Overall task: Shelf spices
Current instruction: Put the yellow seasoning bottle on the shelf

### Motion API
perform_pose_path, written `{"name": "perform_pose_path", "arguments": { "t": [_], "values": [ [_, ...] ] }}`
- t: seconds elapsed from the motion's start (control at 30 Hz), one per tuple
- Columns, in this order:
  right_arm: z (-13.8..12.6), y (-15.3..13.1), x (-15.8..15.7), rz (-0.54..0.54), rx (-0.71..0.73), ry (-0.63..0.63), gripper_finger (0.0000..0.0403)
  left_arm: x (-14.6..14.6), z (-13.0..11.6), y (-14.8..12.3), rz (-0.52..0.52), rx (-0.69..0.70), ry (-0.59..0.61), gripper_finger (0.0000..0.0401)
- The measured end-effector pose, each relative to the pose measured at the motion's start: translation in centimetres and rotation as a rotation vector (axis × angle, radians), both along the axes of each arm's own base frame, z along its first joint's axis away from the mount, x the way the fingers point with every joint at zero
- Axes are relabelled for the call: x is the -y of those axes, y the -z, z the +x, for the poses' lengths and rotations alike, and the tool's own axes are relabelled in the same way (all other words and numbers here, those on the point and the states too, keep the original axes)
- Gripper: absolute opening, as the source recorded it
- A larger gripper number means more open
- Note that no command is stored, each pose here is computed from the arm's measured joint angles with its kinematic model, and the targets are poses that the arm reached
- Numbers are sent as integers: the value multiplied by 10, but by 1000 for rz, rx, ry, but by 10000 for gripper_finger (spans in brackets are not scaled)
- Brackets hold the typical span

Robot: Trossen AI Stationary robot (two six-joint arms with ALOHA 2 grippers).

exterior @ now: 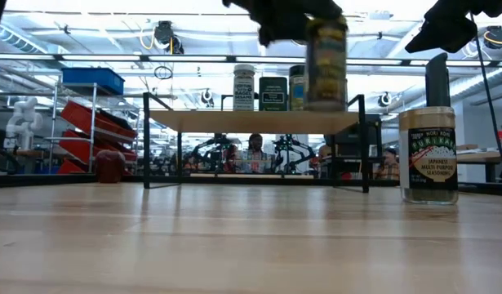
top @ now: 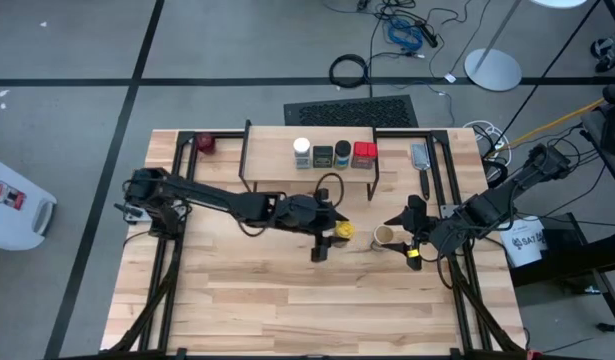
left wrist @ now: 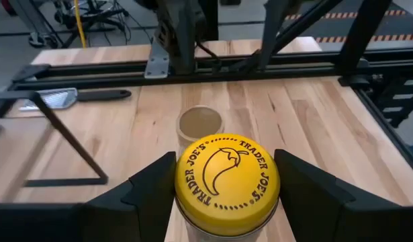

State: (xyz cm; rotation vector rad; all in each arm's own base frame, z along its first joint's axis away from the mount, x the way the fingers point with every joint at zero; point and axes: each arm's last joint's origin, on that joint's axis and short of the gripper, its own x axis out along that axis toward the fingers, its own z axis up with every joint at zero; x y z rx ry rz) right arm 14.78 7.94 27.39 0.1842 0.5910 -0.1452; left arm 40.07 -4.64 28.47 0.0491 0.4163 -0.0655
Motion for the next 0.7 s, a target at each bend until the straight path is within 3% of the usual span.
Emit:
{"name": "perform_pose_path", "arguments": {
  "t": [0.33,0.7],
  "values": [
    [0,-1,0,4,6,0,286,-7,-43,-52,54,27,7,235],
    [0,-1,0,5,8,0,286,-28,-91,-83,118,-38,-110,235]
  ]
}}
